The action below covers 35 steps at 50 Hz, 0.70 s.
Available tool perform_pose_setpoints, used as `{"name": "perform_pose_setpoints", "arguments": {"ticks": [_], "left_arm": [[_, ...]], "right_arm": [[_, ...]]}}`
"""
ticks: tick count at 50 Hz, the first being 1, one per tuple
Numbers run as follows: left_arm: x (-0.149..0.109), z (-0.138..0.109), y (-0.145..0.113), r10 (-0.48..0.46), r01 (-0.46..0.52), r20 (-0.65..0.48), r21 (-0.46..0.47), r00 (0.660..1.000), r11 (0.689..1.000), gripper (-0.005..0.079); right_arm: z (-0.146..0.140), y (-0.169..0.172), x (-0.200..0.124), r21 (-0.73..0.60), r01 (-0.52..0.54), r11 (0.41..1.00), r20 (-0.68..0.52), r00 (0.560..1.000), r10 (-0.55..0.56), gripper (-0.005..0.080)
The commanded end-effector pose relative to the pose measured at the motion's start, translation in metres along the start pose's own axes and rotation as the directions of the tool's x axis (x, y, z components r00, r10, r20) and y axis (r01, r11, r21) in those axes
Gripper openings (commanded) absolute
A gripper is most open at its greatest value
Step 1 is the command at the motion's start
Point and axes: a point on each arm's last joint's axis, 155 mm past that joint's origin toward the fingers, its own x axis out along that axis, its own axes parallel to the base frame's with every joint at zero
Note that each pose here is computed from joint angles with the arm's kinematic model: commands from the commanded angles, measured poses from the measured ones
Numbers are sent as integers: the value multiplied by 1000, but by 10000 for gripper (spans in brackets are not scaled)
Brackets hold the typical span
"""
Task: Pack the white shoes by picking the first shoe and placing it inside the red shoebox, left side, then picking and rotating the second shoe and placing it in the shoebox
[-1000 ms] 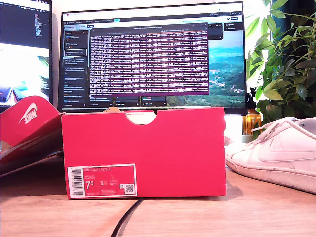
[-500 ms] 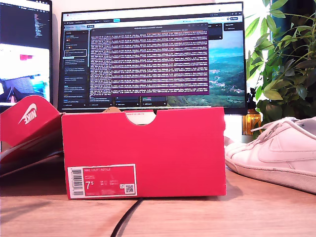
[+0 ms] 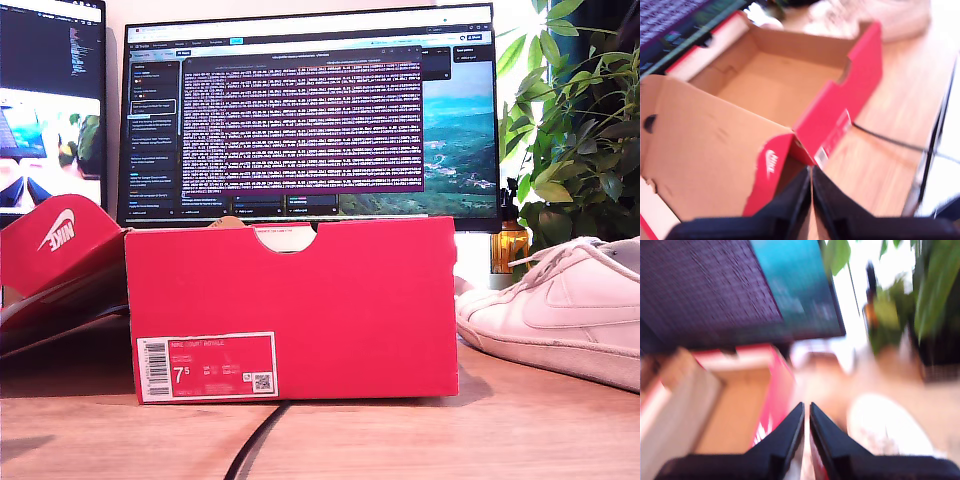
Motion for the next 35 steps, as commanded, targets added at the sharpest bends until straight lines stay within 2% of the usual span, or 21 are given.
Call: {"name": "perform_pose_setpoints", "arguments": {"ticks": [1, 10, 14, 21, 28, 35], "left_arm": [[4, 1, 3, 11, -10, -20, 30, 1000, 1000, -18], [26, -2, 3, 11, -2, -93, 96, 996, 995, -18], [40, -4, 5, 16, 0, -133, 119, 991, 993, -18], [64, -17, 8, 36, -10, -222, 116, 974, 993, -18], [85, -29, 9, 44, -9, -287, 122, 957, 993, -18], [99, -34, 20, 112, -80, -321, 113, 940, 990, -18]], "right_arm": [[-8, 7, 7, -2, -20, 1000, -45, 999, 20, -12], [-39, 5, 21, 7, 7, 1000, -168, 986, -5, -12], [-50, -1, 21, -9, 62, 998, -206, 976, -63, -12], [-63, -16, 17, -58, 154, 986, -248, 955, -164, -12], [-80, -20, 12, -66, 181, 981, -313, 930, -193, -12], [-92, -18, 8, -88, 172, 981, -359, 913, -193, -11]]}}
